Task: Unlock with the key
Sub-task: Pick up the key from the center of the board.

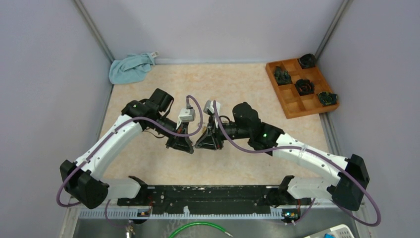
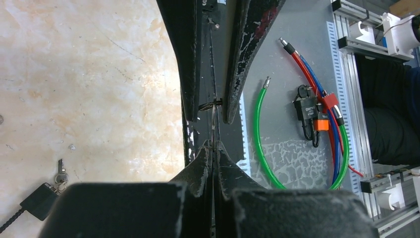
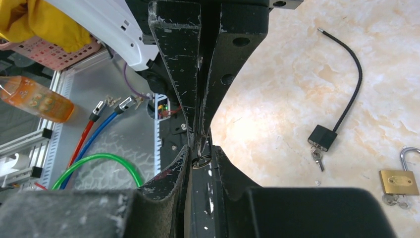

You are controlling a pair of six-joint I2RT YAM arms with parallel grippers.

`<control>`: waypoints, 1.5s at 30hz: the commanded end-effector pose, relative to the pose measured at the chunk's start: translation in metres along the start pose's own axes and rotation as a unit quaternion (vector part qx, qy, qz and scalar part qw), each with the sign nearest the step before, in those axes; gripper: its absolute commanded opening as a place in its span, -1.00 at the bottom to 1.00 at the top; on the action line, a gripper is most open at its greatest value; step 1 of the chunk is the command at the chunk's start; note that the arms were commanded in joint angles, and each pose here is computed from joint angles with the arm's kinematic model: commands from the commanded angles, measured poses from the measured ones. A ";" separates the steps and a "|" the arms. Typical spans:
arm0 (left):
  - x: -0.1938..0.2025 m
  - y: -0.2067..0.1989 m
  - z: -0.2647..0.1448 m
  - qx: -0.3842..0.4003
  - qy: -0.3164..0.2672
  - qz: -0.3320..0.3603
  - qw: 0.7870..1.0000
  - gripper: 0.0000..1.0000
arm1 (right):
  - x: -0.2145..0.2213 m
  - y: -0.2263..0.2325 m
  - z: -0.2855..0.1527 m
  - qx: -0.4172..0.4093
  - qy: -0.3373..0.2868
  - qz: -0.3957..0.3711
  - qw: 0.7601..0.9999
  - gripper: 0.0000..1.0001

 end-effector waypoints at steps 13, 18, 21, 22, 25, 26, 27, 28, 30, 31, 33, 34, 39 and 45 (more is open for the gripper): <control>-0.020 -0.007 -0.010 -0.036 -0.029 0.043 0.998 -0.08 | -0.008 0.008 -0.023 0.001 -0.138 -0.001 0.990 -1.00; -0.018 -0.009 -0.004 -0.019 -0.055 0.031 0.998 -0.06 | -0.011 0.015 -0.030 -0.015 -0.191 0.013 0.981 -1.00; -0.019 -0.010 0.000 -0.018 -0.089 0.029 0.995 -0.12 | -0.014 0.018 -0.032 -0.021 -0.211 0.020 0.977 -1.00; -0.021 -0.010 0.000 -0.018 -0.103 0.039 0.994 -0.16 | -0.015 0.019 -0.033 -0.024 -0.218 0.022 0.975 -1.00; -0.026 -0.013 0.001 -0.016 -0.131 0.046 0.990 -0.25 | -0.019 0.021 -0.035 -0.031 -0.235 0.029 0.971 -1.00; -0.027 -0.015 0.001 -0.012 -0.137 0.047 0.989 -0.28 | -0.021 0.022 -0.035 -0.032 -0.239 0.029 0.970 -1.00; -0.029 -0.016 0.000 -0.009 -0.143 0.048 0.989 -0.31 | -0.022 0.022 -0.035 -0.034 -0.243 0.029 0.969 -1.00; -0.031 -0.016 0.000 -0.008 -0.146 0.048 0.988 -0.33 | -0.024 0.023 -0.035 -0.035 -0.248 0.029 0.968 -1.00; -0.034 -0.018 -0.001 -0.003 -0.151 0.051 0.987 -0.35 | -0.025 0.023 -0.034 -0.039 -0.250 0.030 0.967 -1.00; -0.035 -0.019 -0.001 -0.001 -0.152 0.050 0.987 -0.37 | -0.026 0.023 -0.033 -0.041 -0.251 0.031 0.967 -1.00; -0.037 -0.020 -0.002 0.000 -0.156 0.052 0.986 -0.42 | -0.026 0.023 -0.030 -0.043 -0.250 0.031 0.967 -1.00; -0.039 -0.021 -0.003 0.002 -0.158 0.054 0.986 -0.45 | -0.025 0.023 -0.028 -0.044 -0.248 0.033 0.967 -1.00; -0.044 -0.024 -0.006 0.000 -0.161 0.063 0.985 -0.65 | -0.024 0.022 -0.025 -0.038 -0.250 0.032 0.967 -1.00; -0.044 -0.024 -0.007 -0.006 -0.161 0.065 0.985 -0.72 | -0.023 0.021 -0.023 -0.021 -0.252 0.027 0.967 -1.00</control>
Point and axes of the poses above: each gripper's point midway between its finger pads, its own z axis out along the fingers, its own y axis along the line the jaws close on, x = y × z, the point moved 6 cm from there along -z, back along the fingers, and after that the axes turned 1 degree about z, right-handed, at the moved point
